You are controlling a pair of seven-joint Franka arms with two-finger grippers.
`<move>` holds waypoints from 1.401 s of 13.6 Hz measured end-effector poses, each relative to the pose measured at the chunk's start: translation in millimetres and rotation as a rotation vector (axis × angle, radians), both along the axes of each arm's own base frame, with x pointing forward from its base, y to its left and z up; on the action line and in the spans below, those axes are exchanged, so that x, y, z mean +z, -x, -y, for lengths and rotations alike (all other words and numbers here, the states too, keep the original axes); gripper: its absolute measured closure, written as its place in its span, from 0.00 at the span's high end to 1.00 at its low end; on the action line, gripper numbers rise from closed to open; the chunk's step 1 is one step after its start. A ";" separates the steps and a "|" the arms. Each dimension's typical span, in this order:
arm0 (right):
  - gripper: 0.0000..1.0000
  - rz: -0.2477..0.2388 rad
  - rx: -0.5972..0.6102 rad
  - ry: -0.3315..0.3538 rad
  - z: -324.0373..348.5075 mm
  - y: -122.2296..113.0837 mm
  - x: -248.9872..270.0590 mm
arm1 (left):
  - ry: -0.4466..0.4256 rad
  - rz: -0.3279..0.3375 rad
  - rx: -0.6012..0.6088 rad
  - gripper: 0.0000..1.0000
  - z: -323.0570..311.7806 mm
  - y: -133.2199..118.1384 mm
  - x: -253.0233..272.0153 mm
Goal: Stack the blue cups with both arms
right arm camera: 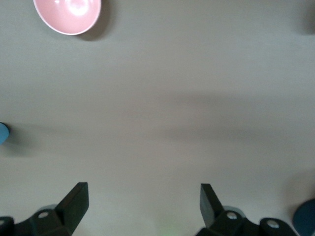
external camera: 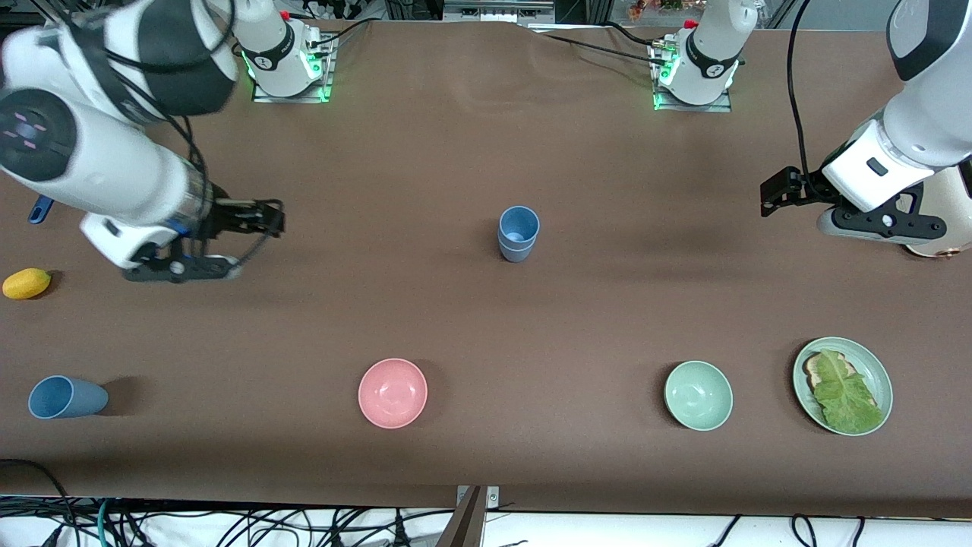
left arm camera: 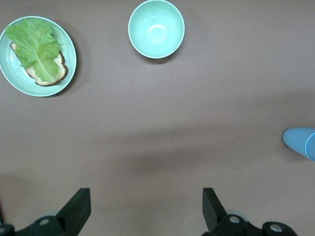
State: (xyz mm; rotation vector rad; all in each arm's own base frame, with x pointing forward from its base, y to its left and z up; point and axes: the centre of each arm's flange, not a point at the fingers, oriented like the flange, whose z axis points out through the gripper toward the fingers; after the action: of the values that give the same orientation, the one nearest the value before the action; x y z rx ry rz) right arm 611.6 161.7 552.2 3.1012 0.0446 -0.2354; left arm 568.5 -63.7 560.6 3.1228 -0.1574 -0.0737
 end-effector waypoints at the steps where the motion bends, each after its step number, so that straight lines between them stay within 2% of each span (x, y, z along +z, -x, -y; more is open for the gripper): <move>1: 1.00 0.018 -0.015 -0.003 12.3 9.2 8.1 | 0.000 0.000 0.000 1.00 0.0 0.0 0.1; 4: 1.00 0.088 -0.042 -0.024 45.1 32.7 11.5 | 0.000 0.000 0.001 1.00 -0.5 -0.2 0.0; 7: 1.00 0.133 -0.066 -0.037 75.9 32.2 9.9 | 0.000 -0.001 0.006 1.00 -3.3 -0.6 -0.3; 14: 1.00 0.139 -0.055 -0.042 70.6 31.3 25.5 | 0.000 -0.001 0.007 1.00 -3.9 -0.7 -0.4; 19: 1.00 0.136 -0.094 -0.031 94.6 25.3 22.4 | 0.000 -0.001 0.005 1.00 -2.9 -0.6 -0.4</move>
State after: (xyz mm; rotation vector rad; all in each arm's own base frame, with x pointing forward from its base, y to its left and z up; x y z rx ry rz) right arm 586.3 67.1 574.6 3.1444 -0.1027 -0.0252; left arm 569.1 -60.8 560.2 3.1232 -0.1494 -0.0749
